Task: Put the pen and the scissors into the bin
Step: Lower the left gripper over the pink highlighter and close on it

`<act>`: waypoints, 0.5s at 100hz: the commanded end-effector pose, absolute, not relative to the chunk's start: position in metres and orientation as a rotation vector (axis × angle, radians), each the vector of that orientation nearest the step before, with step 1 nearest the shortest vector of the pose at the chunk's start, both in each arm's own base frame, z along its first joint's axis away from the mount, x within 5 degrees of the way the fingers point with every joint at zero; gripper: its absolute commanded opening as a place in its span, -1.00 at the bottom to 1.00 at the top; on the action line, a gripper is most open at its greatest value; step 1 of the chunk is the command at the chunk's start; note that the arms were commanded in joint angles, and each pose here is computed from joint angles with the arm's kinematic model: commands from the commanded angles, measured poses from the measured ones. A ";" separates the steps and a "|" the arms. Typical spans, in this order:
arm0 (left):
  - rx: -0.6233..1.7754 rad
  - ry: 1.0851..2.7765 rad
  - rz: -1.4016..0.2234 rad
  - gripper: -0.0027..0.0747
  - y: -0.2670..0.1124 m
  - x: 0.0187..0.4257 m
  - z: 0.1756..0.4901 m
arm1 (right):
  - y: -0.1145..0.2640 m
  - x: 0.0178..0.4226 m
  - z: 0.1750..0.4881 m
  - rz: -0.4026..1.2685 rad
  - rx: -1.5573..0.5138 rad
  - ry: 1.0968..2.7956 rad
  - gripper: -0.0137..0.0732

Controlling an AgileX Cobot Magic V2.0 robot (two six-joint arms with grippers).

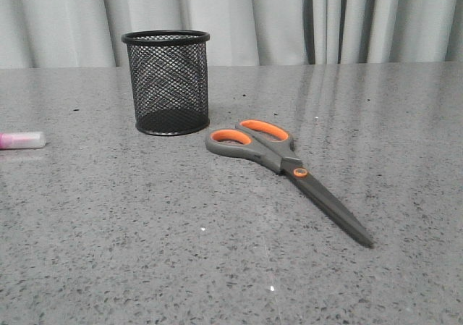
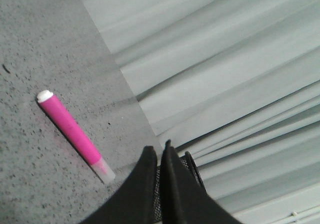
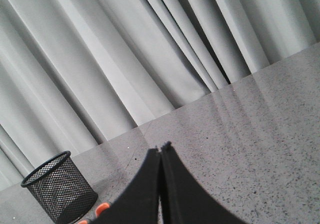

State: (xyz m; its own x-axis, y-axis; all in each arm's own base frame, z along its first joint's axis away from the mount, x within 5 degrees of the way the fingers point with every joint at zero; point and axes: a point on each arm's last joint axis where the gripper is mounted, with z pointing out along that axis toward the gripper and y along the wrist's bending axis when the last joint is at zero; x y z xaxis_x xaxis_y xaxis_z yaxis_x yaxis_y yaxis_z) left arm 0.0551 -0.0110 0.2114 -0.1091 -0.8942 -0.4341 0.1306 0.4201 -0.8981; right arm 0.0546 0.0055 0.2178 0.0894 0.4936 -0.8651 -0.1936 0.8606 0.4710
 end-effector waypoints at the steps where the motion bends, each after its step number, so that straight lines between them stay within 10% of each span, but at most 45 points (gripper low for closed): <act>1: -0.761 1.409 -1.054 -0.98 -0.012 0.054 0.201 | 0.004 0.051 0.226 0.533 0.274 1.327 -0.81; 21: -0.669 1.450 -1.078 -0.92 -0.019 0.051 0.209 | 0.013 0.041 0.260 0.578 0.168 1.454 -0.40; 35: -0.407 1.522 -0.976 -0.49 -0.028 0.044 0.241 | 0.019 0.041 0.275 0.570 0.094 1.579 0.09; 50: -0.149 1.651 -0.777 -0.22 -0.033 0.046 0.285 | 0.022 0.047 0.290 0.492 -0.004 1.630 0.15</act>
